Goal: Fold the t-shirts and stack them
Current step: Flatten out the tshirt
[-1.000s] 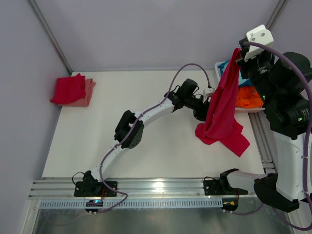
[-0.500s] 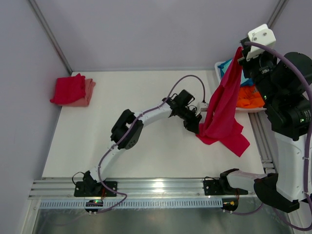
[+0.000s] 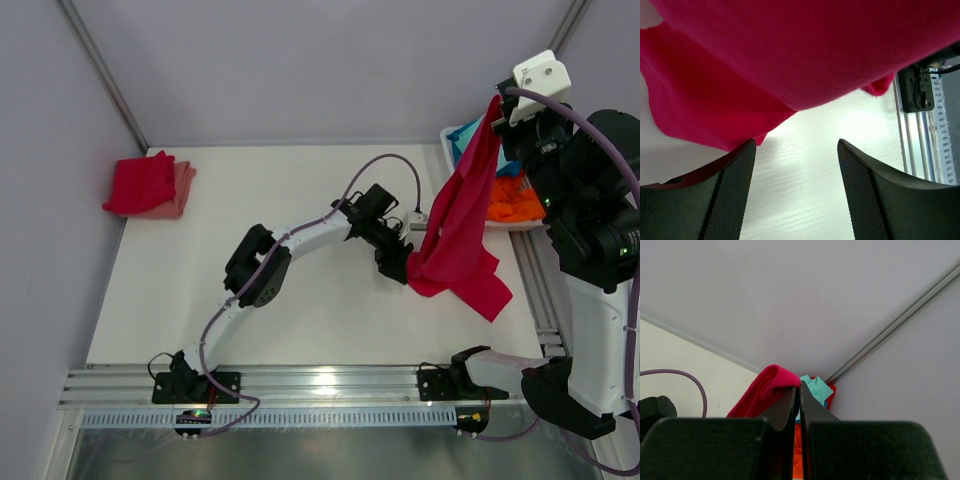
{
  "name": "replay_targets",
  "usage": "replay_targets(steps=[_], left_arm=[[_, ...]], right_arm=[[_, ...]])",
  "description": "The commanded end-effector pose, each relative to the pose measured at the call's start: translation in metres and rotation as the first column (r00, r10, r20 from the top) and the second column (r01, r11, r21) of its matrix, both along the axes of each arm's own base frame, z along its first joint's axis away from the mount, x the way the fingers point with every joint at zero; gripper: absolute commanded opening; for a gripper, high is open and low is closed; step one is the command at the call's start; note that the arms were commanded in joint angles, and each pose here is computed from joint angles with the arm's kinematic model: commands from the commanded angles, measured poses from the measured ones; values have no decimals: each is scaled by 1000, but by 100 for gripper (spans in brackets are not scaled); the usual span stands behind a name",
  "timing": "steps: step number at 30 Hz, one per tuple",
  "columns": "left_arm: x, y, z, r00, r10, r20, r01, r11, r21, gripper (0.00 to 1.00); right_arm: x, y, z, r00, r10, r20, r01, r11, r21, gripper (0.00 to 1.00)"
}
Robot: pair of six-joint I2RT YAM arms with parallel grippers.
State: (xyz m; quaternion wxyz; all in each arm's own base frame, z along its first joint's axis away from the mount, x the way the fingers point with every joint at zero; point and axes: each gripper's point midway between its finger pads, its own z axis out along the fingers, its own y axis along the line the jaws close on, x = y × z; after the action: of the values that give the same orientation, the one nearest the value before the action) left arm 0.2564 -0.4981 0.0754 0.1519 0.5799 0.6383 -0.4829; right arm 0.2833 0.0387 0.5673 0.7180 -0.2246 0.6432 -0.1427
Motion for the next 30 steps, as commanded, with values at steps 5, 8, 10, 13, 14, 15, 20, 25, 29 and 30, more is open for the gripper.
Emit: replay_targets(steps=[5,8,10,13,14,15,20,25,29,30], left_arm=[[23,-36,46,998,59,35,-54,990,-134,70],[28,-46,46,995,87,41,-80,986,-143,70],[28,-50,48,995,89,44,-82,985,-153,70],[25,-54,45,994,93,49,-85,986,-146,71],[25,-54,44,994,96,52,-88,986,-144,71],[25,-56,39,993,101,54,-93,987,-134,71],[22,-59,30,993,103,61,-95,988,-120,55],[37,-50,20,975,181,125,-177,983,-46,0],[65,-26,23,913,252,320,-269,963,10,0],[75,-12,18,894,278,351,-310,950,39,0]], right_arm=[[-7,-4,18,998,-12,67,11,1000,22,3],[-8,-5,18,998,-14,67,13,1000,21,3],[-9,-5,18,998,-13,69,11,1000,21,3],[-8,-4,19,998,-13,69,11,1000,21,3],[-7,-4,18,998,-14,67,13,1000,22,3],[-7,-4,18,998,-14,67,12,1000,23,3],[-6,-3,16,998,-10,61,9,1000,24,3],[-6,-4,15,998,-16,59,15,1000,16,3],[-5,-6,10,998,-23,52,23,1000,8,3],[-4,-6,7,999,-28,43,28,1000,6,3]])
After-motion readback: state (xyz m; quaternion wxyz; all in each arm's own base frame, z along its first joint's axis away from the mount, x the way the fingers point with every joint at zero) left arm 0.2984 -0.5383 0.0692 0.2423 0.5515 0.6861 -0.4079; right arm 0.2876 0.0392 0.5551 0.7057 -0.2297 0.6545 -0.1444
